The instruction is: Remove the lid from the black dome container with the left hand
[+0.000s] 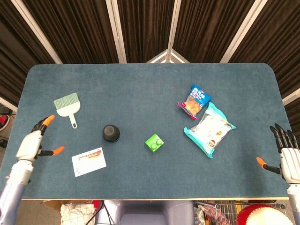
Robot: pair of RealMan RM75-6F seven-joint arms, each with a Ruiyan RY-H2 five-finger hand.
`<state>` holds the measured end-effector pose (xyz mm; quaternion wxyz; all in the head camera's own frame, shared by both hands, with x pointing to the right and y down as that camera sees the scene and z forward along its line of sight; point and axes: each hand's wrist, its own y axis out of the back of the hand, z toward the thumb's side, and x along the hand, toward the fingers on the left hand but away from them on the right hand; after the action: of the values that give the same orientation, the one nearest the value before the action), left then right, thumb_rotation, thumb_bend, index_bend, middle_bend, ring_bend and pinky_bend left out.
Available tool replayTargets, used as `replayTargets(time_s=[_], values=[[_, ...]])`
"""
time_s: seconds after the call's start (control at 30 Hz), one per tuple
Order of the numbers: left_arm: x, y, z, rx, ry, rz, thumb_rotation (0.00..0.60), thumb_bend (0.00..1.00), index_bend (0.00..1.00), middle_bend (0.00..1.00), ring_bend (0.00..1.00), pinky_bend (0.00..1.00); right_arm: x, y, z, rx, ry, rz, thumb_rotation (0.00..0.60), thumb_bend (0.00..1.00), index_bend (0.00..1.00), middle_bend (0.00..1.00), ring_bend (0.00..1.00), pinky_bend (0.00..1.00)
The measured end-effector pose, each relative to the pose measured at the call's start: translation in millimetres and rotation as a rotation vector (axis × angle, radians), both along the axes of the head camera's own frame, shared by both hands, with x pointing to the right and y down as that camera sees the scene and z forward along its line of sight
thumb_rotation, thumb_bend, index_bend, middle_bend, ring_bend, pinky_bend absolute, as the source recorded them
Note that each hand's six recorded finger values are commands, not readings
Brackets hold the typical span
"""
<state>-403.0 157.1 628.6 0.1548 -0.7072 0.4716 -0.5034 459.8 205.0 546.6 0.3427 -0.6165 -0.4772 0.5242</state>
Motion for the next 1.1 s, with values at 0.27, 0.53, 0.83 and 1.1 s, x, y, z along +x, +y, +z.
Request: replayTargets(time_s=[0.27, 0.53, 0.83, 1.1], values=[[56, -11, 46, -0.041, 0.064, 0.037, 0.600, 0.22, 0.05, 0.06, 0.00, 0.00, 2, -2, 1, 0.000, 0.002, 0.009, 0.600, 0.21, 0.00, 0.01, 0.11, 0.01], [97, -8, 75, -0.081, 0.140, 0.062, 0.600, 0.20, 0.05, 0.08, 0.00, 0.00, 4, 4, 1, -0.005, 0.003, 0.011, 0.600, 0.21, 0.00, 0.01, 0.11, 0.01], [119, -8, 84, -0.092, 0.126, 0.115, 0.600, 0.17, 0.05, 0.10, 0.00, 0.00, 2, 2, 0, -0.006, -0.007, 0.009, 0.600, 0.21, 0.00, 0.01, 0.11, 0.01], [138, -8, 93, -0.109, 0.129, 0.119, 0.600, 0.17, 0.05, 0.12, 0.00, 0.00, 4, 1, 1, -0.011, -0.009, 0.012, 0.600, 0.21, 0.00, 0.01, 0.11, 0.01]])
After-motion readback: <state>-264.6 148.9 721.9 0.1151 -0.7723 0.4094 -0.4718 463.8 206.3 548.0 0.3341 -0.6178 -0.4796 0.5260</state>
